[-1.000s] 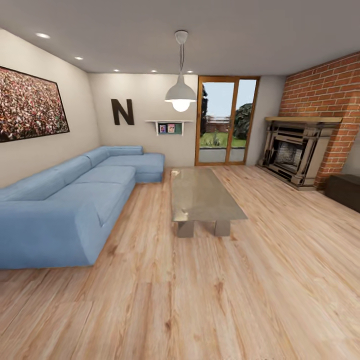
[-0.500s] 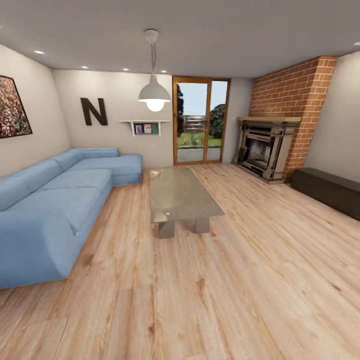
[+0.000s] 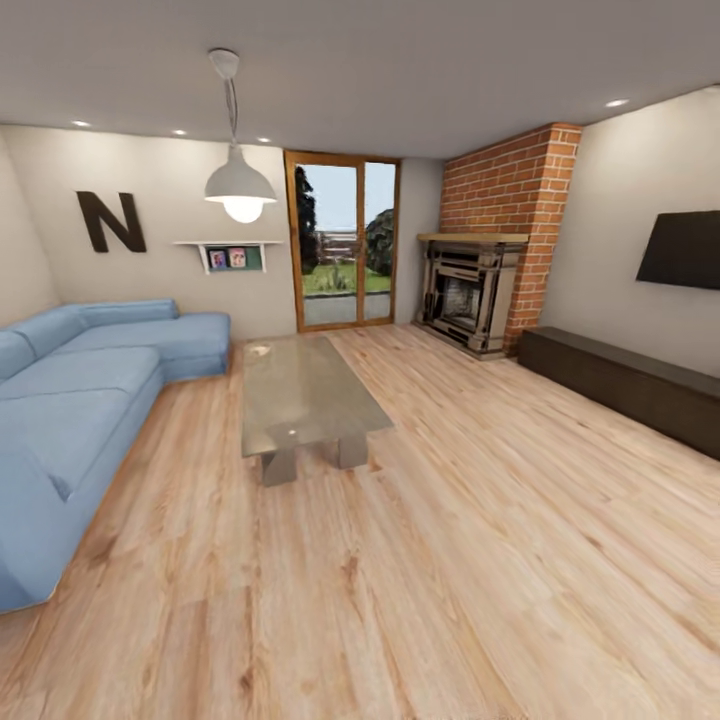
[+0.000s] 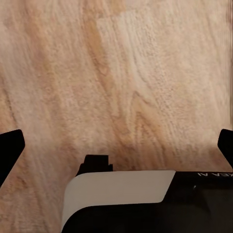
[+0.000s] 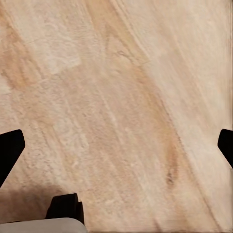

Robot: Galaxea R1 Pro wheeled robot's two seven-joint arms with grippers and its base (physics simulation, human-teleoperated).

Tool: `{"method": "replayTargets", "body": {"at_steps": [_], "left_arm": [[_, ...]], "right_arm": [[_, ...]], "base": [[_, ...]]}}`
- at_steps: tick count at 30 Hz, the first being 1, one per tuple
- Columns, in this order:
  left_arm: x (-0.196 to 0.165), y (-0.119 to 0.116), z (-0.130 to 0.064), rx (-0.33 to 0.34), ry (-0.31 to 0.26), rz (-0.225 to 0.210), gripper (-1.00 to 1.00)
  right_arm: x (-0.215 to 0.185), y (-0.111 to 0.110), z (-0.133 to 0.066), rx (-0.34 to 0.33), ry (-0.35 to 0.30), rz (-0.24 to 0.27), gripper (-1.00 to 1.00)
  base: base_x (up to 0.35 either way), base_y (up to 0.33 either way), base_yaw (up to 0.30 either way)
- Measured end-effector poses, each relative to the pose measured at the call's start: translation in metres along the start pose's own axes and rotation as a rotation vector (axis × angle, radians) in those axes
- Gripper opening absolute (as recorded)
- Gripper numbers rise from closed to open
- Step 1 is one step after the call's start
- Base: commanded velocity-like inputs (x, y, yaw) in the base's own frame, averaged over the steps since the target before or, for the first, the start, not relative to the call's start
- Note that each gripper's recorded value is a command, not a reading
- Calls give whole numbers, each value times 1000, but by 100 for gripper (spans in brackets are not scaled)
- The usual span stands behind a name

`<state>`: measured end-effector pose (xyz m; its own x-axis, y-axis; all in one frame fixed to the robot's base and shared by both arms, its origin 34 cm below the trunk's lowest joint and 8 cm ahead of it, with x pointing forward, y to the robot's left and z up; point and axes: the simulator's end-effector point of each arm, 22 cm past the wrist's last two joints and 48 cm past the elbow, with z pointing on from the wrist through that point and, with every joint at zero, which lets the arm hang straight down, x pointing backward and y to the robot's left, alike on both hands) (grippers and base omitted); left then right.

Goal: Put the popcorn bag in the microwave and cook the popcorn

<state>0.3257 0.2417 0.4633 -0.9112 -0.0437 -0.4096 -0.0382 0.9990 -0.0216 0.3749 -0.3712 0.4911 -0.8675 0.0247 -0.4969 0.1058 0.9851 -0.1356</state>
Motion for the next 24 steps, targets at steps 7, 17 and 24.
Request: {"method": "replayTargets", "body": {"at_steps": [7,17,24], "left_arm": [[0,0,0,-1,0,-1,100],[0,2,0,-3,0,-5,100],[-1,1,0,-2,-1,-4,100]], "right_arm": [[0,0,0,0,0,0,100],[0,0,0,1,-1,0,100],[0,2,0,-2,0,0,100]], "base": [[3,-1,-299],[281,-94,-299],[269,-253,-299]]}}
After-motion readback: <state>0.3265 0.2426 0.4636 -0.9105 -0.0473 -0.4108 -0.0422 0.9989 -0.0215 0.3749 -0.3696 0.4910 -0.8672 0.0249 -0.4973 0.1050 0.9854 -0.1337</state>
